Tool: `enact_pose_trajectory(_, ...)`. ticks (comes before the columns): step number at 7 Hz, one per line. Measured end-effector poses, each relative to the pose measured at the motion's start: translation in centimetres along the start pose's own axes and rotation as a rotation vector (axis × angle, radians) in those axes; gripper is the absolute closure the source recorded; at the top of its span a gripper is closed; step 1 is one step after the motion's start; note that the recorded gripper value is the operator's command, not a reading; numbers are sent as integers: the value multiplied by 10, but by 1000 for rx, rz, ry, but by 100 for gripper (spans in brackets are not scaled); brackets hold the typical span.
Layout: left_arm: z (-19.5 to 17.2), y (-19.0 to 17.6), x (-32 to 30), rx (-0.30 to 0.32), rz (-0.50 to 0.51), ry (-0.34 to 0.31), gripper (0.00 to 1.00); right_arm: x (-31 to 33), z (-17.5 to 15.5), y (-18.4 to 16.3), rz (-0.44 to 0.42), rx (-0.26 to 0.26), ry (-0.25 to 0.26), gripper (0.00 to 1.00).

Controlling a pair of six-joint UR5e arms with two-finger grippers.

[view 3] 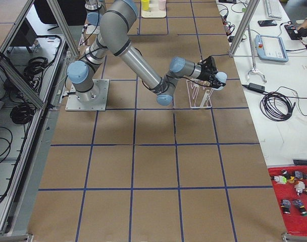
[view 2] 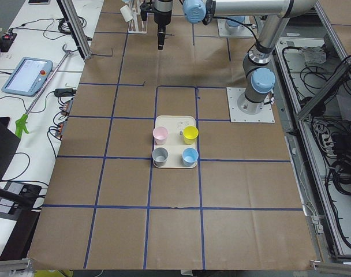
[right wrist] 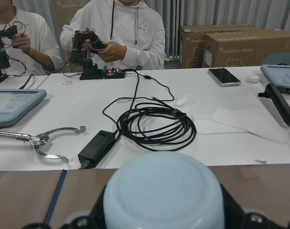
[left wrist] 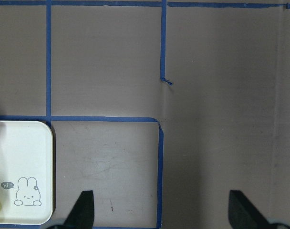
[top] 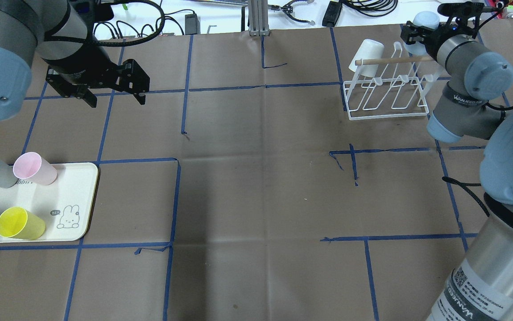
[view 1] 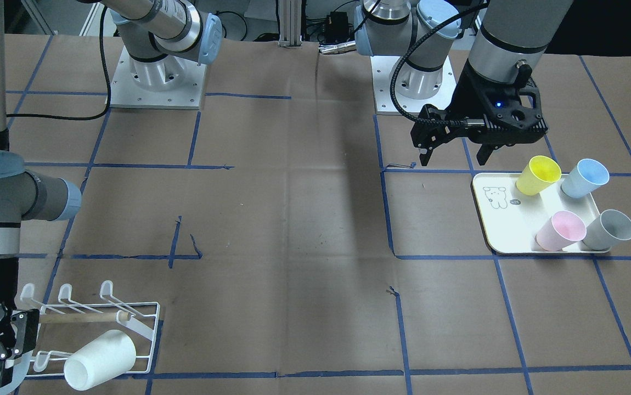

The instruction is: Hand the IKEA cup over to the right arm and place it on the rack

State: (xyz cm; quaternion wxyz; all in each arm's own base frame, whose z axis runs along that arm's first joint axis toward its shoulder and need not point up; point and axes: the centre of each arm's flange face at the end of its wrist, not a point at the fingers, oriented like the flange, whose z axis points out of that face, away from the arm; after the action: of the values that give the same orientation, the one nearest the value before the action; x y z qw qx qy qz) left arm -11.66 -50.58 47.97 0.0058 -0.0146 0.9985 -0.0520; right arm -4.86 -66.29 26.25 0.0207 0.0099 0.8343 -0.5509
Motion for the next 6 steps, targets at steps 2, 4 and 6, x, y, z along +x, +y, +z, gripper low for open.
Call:
enact_pose_trajectory(2,4,-3,0,-7,-4,0,0,0,-3,-5,37,19,3,0)
enact_pose_trajectory(4,3,-3,0,-6,-7,0,0,-1,-5,-10,36,22,11,0)
enact_pose_trajectory(6,1,-2,0,-2,-26,0,0,-23,-19,-35,14,14,-6,0)
